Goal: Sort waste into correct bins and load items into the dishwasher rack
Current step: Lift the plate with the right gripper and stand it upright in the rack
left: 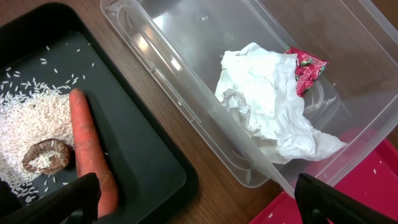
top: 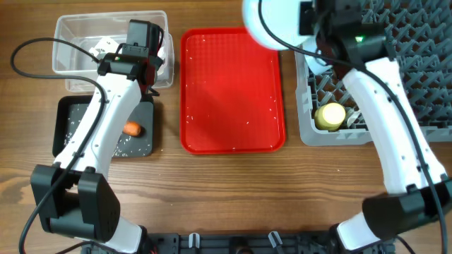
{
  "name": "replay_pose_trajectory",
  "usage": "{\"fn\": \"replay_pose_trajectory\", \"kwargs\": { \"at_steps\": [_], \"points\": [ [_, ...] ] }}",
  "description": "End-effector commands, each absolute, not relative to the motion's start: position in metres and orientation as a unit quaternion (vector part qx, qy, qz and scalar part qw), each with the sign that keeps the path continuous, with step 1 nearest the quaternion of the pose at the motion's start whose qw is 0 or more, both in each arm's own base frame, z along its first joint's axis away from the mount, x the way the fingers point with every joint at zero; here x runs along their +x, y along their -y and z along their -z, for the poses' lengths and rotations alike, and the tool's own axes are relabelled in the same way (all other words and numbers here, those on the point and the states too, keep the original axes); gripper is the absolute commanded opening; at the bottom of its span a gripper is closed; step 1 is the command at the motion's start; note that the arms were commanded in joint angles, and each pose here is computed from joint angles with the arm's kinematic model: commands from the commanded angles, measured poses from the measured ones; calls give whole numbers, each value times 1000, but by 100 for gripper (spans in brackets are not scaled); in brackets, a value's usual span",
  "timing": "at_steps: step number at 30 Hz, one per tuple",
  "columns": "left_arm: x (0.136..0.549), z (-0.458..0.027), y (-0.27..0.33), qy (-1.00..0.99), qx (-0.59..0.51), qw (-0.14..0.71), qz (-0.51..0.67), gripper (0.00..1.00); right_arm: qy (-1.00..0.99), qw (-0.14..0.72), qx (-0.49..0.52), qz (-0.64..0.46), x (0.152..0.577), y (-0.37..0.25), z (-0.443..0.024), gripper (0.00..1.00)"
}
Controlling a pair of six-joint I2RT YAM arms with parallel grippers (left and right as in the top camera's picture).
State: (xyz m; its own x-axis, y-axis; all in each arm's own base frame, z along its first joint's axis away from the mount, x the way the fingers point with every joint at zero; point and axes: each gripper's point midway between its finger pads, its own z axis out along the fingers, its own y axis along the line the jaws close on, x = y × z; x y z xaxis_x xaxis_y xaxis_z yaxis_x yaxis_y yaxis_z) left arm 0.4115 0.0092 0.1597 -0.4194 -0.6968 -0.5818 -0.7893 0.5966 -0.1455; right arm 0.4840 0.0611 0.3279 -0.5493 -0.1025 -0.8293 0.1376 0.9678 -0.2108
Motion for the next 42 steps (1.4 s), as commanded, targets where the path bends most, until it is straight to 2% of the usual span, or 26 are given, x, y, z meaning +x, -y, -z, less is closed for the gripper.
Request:
{"fn": "replay_pose_trajectory", "kwargs": {
  "at_steps": [1, 4, 7, 12, 21, 29, 30, 31, 32, 33, 38, 39, 41, 42],
  "points": [
    [413, -161, -14, -831, -452, 313, -83, 100, -792, 477, 94, 370, 462, 19, -381, 4],
    [413, -161, -14, -831, -452, 313, -83, 100, -788, 473, 91, 384, 468, 46, -385, 4],
    [413, -161, -14, -831, -452, 313, -83, 100, -810, 462, 63, 356, 482, 86, -370, 4],
    [413, -161, -14, -831, -452, 313, -83, 100, -825, 438, 85, 347, 486, 139, -341, 4],
    [413, -161, -14, -831, -452, 313, -83, 100, -873, 347, 7, 342, 524, 132, -241, 4],
    [413, -161, -14, -831, -452, 313, -83, 100, -875, 328, 8, 356, 524, 135, -230, 4],
    [413, -161, -14, -831, -452, 313, -83, 100, -875, 329, 7, 354, 524, 134, -229, 13],
    [413, -161, -14, -831, -452, 313, -83, 100, -876, 330, 8, 353, 524, 134, -229, 29],
    [413, -161, -14, -831, -452, 313, -83, 100, -875, 335, 21, 348, 524, 133, -229, 53],
    [413, -161, -14, -831, -452, 313, -83, 100, -876, 342, 29, 338, 526, 130, -229, 61],
    [413, -161, -14, -831, -452, 313, -83, 100, -871, 384, 68, 298, 526, 108, -246, 79],
    [413, -161, -14, -831, -452, 313, -83, 100, -867, 399, 78, 288, 522, 100, -259, 81],
    [413, -161, -14, -831, -452, 313, -83, 100, -859, 432, 86, 261, 507, 79, -294, 93],
    [413, -161, -14, -831, -452, 313, -83, 100, -859, 460, 59, 216, 491, 52, -325, 100]
  ]
}}
